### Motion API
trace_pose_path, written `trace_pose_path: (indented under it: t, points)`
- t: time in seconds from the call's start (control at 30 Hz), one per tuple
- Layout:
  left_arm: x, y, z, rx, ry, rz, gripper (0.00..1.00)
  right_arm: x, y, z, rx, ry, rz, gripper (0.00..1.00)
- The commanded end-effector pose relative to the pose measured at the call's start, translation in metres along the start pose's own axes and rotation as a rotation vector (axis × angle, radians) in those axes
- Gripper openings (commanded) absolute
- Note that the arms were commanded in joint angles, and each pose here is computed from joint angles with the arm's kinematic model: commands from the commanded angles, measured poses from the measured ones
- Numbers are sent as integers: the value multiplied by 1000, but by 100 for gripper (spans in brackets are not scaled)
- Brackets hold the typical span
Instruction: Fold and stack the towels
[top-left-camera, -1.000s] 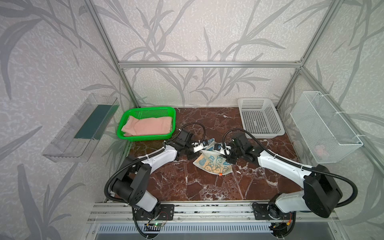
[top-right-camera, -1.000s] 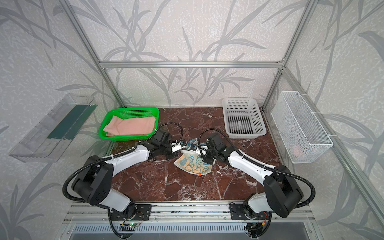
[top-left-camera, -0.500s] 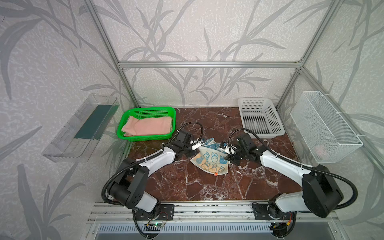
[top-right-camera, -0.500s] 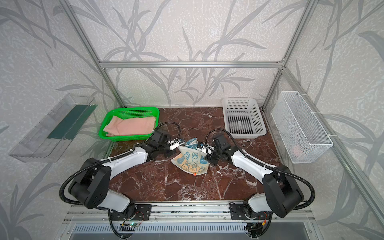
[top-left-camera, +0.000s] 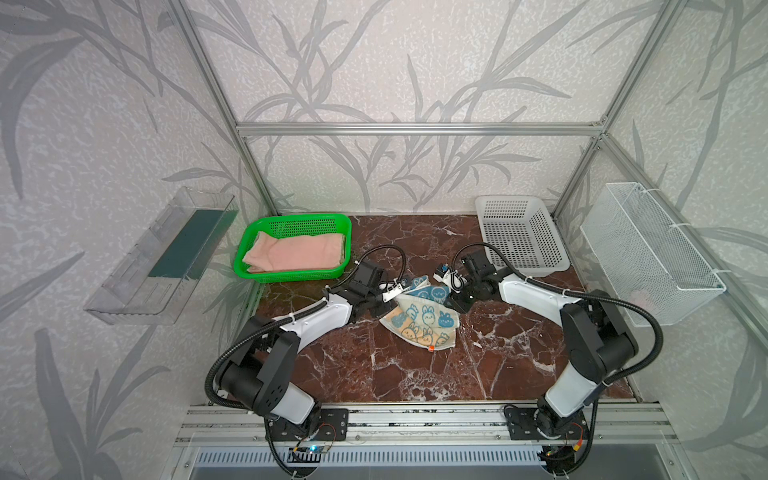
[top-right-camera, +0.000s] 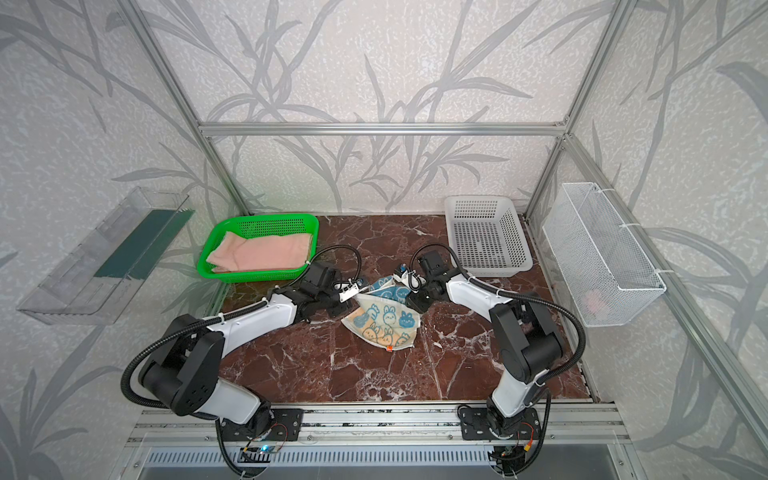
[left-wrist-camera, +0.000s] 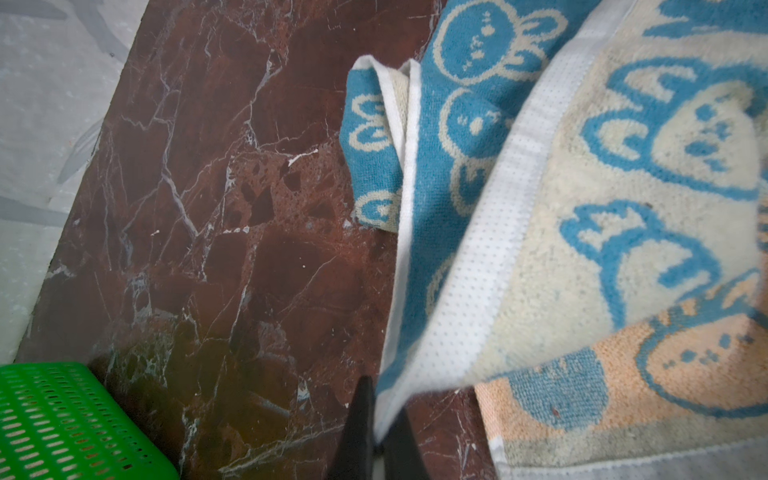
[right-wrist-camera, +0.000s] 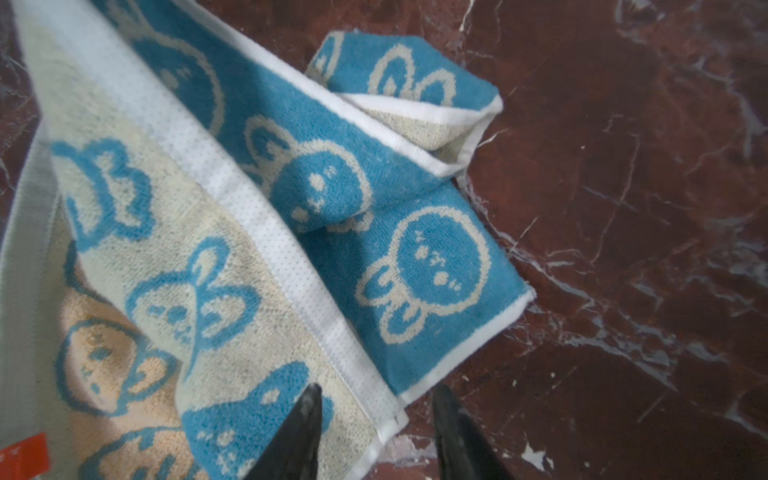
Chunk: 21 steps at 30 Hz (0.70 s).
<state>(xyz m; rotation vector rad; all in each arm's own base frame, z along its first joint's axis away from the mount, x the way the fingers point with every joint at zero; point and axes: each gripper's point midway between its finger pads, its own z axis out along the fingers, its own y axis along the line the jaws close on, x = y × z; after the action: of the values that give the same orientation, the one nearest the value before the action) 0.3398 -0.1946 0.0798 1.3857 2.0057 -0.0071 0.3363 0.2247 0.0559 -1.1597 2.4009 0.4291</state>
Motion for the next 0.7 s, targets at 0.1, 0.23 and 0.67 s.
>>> trace_pose_path:
  t: [0.1, 0.23, 0.67]
  points:
    - [11, 3, 1, -24, 61, -11, 0, 22, 7, 8, -41, 141, 90, 44]
    - [13, 7, 0, -41, 77, -10, 0, 35, 16, 15, -61, 227, 81, 43]
    - [13, 10, 2, -51, 86, -35, 0, 36, 30, 34, -30, 302, 55, 21]
